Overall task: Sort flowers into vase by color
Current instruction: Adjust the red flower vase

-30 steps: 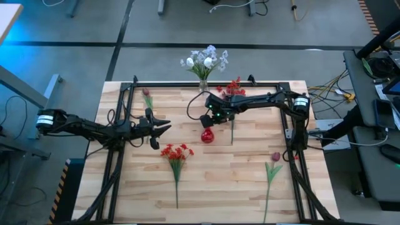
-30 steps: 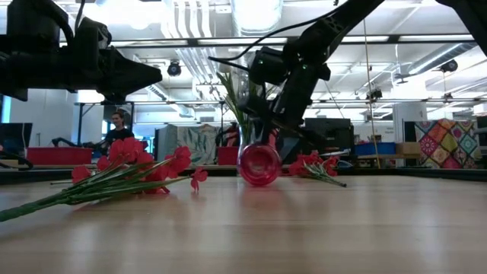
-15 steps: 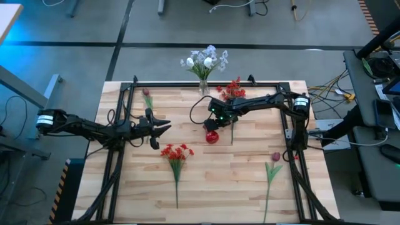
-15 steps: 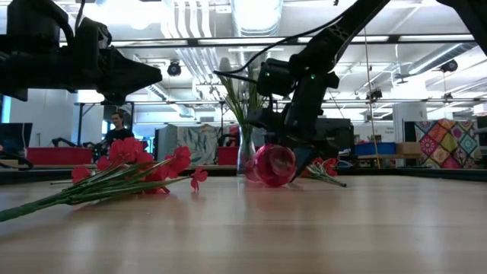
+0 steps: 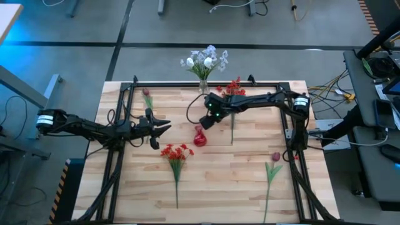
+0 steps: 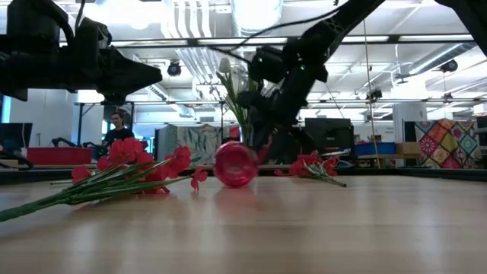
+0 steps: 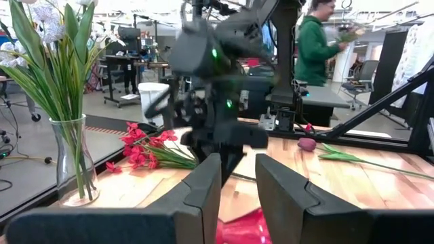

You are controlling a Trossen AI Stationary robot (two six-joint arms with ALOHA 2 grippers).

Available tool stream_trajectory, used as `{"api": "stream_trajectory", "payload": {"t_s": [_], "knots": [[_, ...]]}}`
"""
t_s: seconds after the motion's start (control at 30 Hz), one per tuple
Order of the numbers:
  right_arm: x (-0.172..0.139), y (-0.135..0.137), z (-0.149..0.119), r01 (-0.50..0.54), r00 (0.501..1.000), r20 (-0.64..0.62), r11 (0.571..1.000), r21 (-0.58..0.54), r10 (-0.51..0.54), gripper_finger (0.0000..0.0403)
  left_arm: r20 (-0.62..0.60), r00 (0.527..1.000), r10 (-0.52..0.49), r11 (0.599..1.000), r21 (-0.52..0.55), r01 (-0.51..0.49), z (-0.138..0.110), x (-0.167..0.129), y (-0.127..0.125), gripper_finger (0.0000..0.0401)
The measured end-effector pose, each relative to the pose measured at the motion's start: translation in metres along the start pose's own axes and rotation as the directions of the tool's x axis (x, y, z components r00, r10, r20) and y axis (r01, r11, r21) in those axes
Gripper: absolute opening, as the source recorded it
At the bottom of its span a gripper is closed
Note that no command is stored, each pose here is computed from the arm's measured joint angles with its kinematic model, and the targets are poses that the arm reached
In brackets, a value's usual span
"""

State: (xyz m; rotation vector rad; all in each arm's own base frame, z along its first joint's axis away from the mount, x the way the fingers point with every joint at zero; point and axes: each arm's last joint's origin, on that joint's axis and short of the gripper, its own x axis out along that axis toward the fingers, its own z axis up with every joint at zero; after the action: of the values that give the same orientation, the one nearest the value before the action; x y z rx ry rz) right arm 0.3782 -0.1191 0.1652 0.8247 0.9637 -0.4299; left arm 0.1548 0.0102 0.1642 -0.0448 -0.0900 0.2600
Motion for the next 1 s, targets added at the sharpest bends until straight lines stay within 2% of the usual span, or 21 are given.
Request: {"api": "stream_trajectory", "payload": {"t_s": [0.13,0.3,0.4,0.73,1.0], "knots": [[-0.009,0.016,0.010,-0.071,0.997,0.017,0.997,0.003,0.071,0.0198,0.000,1.000,0.000,1.000,0.000,0.000,0.000,0.000,0.000,0.0078],[-0.011,0.027,0.009,-0.094,0.995,0.019,0.995,0.036,0.093,0.0251,0.000,1.000,0.000,1.000,0.000,0.000,0.000,0.000,0.000,0.0078],[-0.005,0.029,0.005,-0.088,0.996,0.006,0.995,0.050,0.088,0.0270,0.000,1.000,0.000,1.000,0.000,0.000,0.000,0.000,0.000,0.0078],[0.024,0.028,-0.001,-0.094,0.995,-0.033,0.989,0.113,0.098,0.0279,-0.007,1.000,0.000,1.000,-0.007,0.000,-0.001,0.000,0.000,0.0078],[0.025,0.030,-0.001,-0.108,0.993,-0.032,0.985,0.135,0.113,0.0283,-0.014,1.000,0.001,1.000,-0.005,-0.001,-0.001,0.000,0.000,0.0078]]}}
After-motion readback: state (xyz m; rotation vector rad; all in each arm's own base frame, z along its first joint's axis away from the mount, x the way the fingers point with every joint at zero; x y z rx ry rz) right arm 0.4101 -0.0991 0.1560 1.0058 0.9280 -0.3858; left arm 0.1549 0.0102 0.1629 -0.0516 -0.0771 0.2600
